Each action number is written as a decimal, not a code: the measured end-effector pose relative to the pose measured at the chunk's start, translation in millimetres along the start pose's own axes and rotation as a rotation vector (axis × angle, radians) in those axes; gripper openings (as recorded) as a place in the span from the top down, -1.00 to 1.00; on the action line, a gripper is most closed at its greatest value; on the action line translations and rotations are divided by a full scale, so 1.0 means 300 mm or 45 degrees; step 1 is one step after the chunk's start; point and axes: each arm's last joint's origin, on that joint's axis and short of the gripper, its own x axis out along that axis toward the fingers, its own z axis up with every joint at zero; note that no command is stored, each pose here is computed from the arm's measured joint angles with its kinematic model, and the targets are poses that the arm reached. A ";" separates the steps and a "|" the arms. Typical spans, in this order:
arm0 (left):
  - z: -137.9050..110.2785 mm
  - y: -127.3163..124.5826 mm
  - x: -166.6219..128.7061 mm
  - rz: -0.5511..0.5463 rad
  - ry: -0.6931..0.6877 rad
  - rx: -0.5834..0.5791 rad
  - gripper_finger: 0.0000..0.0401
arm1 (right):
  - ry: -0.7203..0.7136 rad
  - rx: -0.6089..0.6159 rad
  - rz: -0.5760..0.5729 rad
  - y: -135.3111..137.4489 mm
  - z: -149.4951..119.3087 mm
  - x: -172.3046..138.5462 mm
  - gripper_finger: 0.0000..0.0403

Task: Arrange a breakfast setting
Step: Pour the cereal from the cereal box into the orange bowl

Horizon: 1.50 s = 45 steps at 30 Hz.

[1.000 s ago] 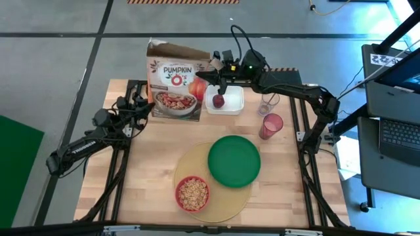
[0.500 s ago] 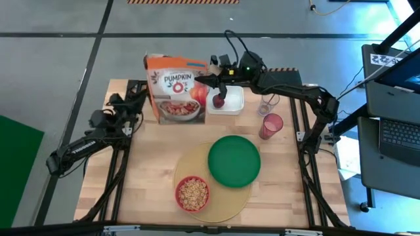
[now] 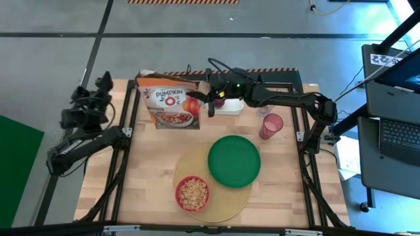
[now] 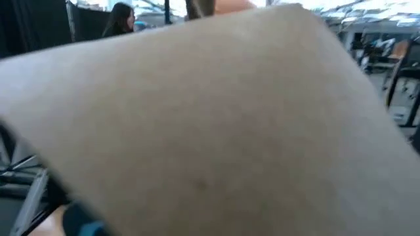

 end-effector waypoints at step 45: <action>0.048 -0.053 0.135 -0.096 0.043 0.114 -0.28 | 0.202 -0.122 0.022 0.008 -0.402 0.157 0.68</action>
